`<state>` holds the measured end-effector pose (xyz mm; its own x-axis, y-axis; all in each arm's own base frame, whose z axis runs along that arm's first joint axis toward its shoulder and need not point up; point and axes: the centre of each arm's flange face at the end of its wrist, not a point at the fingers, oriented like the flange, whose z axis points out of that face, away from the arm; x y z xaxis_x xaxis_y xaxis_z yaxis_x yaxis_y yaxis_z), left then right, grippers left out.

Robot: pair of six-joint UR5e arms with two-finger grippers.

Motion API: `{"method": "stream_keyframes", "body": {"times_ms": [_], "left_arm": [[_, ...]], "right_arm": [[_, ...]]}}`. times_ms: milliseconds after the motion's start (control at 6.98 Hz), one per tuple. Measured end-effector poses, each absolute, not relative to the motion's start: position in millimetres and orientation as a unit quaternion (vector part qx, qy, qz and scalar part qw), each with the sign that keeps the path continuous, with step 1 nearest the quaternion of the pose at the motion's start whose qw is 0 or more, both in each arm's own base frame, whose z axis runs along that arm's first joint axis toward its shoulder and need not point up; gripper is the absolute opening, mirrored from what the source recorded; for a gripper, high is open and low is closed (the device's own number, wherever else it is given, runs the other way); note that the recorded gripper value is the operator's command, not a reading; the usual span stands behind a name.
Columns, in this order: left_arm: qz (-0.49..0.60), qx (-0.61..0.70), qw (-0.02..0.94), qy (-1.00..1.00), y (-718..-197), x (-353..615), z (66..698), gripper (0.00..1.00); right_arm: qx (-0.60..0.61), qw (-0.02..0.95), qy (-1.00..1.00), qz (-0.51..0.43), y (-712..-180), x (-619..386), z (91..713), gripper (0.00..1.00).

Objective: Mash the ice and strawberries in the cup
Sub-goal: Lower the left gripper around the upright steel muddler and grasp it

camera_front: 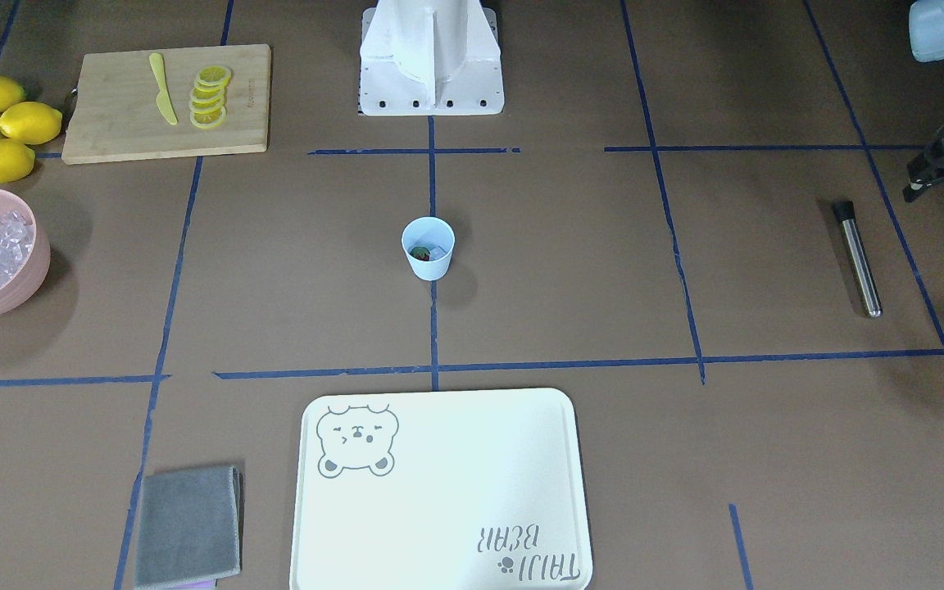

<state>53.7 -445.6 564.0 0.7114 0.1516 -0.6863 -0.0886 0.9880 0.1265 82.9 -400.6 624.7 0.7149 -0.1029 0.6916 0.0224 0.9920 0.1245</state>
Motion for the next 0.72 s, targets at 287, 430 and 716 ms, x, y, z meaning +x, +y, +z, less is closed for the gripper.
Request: {"method": "stream_keyframes", "body": {"times_ms": [287, 430, 716], "left_arm": [[0.029, 0.037, 0.922, 0.384, -449.9, 51.7, 583.5, 1.0], [0.006, 0.043, 0.919, 0.392, -457.9, 63.5, 599.7, 1.0], [-0.012, 0.047, 0.914, 0.404, -477.1, 116.1, 627.8, 1.0]], "right_arm": [[0.053, 0.924, -0.376, -0.034, -400.6, 82.9, 624.7, 0.99], [0.053, 0.924, -0.376, -0.034, -400.6, 82.9, 624.9, 0.99], [0.052, 0.924, -0.376, -0.034, -400.0, 82.8, 625.9, 0.99]]}}
